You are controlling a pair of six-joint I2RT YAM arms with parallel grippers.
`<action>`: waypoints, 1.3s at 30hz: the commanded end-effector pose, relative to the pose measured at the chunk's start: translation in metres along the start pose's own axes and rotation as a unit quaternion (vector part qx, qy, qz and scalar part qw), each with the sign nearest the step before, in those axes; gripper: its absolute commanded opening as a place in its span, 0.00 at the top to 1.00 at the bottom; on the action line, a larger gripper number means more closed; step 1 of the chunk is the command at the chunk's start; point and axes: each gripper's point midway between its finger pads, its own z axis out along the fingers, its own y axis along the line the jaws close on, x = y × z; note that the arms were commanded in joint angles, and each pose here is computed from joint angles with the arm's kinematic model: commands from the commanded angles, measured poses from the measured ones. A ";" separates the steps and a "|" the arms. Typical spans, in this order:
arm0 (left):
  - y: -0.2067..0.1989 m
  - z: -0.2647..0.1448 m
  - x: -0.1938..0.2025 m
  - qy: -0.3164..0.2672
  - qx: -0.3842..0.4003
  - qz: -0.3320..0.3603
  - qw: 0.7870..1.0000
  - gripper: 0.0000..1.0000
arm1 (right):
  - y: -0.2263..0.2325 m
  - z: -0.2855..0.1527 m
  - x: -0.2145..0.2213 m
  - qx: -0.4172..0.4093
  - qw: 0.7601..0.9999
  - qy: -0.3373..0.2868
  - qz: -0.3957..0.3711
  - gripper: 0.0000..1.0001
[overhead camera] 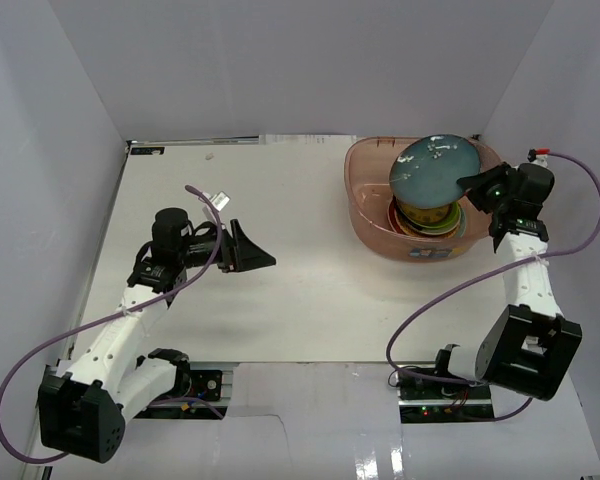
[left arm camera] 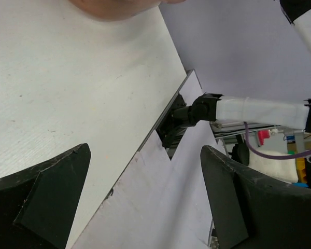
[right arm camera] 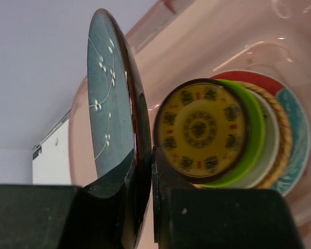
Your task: Place the plates into the plastic bin on the countertop
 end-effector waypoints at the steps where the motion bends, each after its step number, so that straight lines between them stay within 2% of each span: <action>1: 0.012 0.002 0.007 0.004 -0.027 0.039 0.999 0.02 | 0.037 -0.002 -0.023 -0.097 0.995 -0.001 -0.001 0.92; 7: 0.028 0.011 0.018 0.019 -0.049 0.050 0.997 0.02 | -0.006 0.033 -0.011 -0.065 0.997 0.036 0.025 0.92; 9: 0.030 0.012 0.020 0.022 -0.052 0.051 0.997 0.02 | -0.017 0.039 -0.005 -0.049 0.998 0.041 0.025 0.89; 12: 0.030 0.013 0.019 0.022 -0.052 0.053 0.997 0.02 | -0.037 0.038 0.000 -0.007 0.999 0.038 0.015 0.64; 13: 0.029 0.012 0.017 0.020 -0.052 0.056 0.997 0.02 | -0.042 0.037 0.001 0.006 0.999 0.038 0.011 0.43; 15: 0.027 0.013 0.014 0.018 -0.052 0.059 0.997 0.02 | -0.051 0.034 -0.002 0.036 0.999 0.032 -0.003 0.22; 16: 0.023 0.013 0.010 0.016 -0.049 0.064 0.997 0.02 | -0.057 0.031 0.001 0.054 0.998 0.036 -0.013 0.07; 19: 0.011 0.010 -0.010 -0.003 -0.056 0.091 0.994 0.02 | -0.066 0.018 -0.013 0.113 0.992 0.004 -0.050 0.10; 20: 0.012 0.008 -0.019 -0.017 -0.073 0.101 0.992 0.02 | -0.070 0.009 -0.024 0.142 0.988 -0.028 -0.058 0.10; 23: -0.005 0.002 -0.045 -0.057 -0.082 0.123 0.987 0.02 | -0.070 -0.006 -0.039 0.170 0.981 -0.062 -0.068 0.10; 30: -0.043 -0.012 -0.091 -0.119 -0.094 0.159 0.976 0.02 | -0.027 -0.036 -0.051 0.116 0.987 -0.093 -0.068 0.00; 32: -0.054 -0.017 -0.097 -0.134 -0.090 0.169 0.972 0.02 | 0.011 -0.049 -0.042 0.041 0.993 -0.083 -0.080 0.00; 34: -0.070 -0.027 -0.105 -0.158 -0.086 0.181 0.967 0.02 | 0.049 -0.070 -0.028 -0.039 0.992 -0.074 -0.098 0.10; 35: -0.080 -0.031 -0.110 -0.172 -0.081 0.192 0.963 0.02 | 0.062 -0.079 -0.023 -0.069 0.989 -0.070 -0.106 0.10; 36: -0.087 -0.035 -0.113 -0.181 -0.078 0.200 0.960 0.02 | 0.076 -0.088 -0.018 -0.102 0.986 -0.066 -0.115 0.10; 37: -0.094 -0.042 -0.119 -0.197 -0.080 0.212 0.954 0.02 | 0.105 -0.111 -0.008 -0.174 0.974 -0.048 -0.134 0.10; 39: -0.119 -0.061 -0.128 -0.235 -0.079 0.238 0.939 0.02 | 0.132 -0.139 -0.001 -0.240 0.957 -0.041 -0.154 0.10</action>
